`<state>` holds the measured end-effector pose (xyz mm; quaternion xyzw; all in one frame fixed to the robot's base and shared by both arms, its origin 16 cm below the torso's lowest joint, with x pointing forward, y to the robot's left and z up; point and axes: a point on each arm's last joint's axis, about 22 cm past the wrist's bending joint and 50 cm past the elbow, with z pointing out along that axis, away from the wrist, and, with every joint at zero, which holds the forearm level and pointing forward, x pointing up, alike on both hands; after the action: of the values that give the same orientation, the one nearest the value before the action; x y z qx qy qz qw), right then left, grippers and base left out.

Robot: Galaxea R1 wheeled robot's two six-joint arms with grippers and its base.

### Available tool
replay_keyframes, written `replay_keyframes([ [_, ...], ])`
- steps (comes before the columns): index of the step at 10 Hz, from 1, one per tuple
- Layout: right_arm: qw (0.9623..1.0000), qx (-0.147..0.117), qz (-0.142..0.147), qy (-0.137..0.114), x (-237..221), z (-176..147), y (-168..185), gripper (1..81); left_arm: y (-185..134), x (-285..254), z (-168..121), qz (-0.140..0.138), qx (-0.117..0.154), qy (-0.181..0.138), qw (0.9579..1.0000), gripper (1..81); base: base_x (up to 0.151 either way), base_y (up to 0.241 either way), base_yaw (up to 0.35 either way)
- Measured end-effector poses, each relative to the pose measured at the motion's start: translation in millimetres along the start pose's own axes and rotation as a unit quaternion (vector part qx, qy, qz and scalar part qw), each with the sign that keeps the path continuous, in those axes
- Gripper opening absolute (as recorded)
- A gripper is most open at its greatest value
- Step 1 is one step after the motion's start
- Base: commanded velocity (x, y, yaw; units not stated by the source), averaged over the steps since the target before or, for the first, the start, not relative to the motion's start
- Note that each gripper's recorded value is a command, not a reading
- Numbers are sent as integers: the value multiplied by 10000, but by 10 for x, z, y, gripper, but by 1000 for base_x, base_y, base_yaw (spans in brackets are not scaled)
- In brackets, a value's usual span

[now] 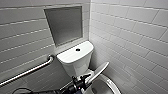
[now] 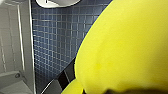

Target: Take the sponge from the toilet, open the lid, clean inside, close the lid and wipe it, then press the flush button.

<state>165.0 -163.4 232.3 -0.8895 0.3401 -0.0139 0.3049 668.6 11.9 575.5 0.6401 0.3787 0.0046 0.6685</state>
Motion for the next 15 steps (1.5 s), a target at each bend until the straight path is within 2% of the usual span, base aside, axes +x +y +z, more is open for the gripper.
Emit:
replay_keyframes([
  [3, 10000, 17, 34, -13, -40, -42, 12, 10, 38, 75, -21, -68, -75, 82, 9999, 811, 0, 0, 0],
  [6, 9999, 39, 96, -77, -106, -116, 21, 10, 186, 404, -108, -237, -221, 380, 9988, 811, 0, 0, 0],
  [9, 9998, 69, 126, -101, -140, -135, 3, 10, 466, 827, -398, -81, -475, 796, 9957, 811, 0, 0, 0],
  [13, 9997, 108, 185, -156, -189, -202, -11, 10, 505, 1335, -673, 39, -503, 1342, 9897, 811, 0, 0, 0],
  [15, 9993, 71, 265, -254, -341, -260, 33, 10, 511, 1384, -703, -4, -491, 1383, 9892, 811, 0, 0, 0],
])
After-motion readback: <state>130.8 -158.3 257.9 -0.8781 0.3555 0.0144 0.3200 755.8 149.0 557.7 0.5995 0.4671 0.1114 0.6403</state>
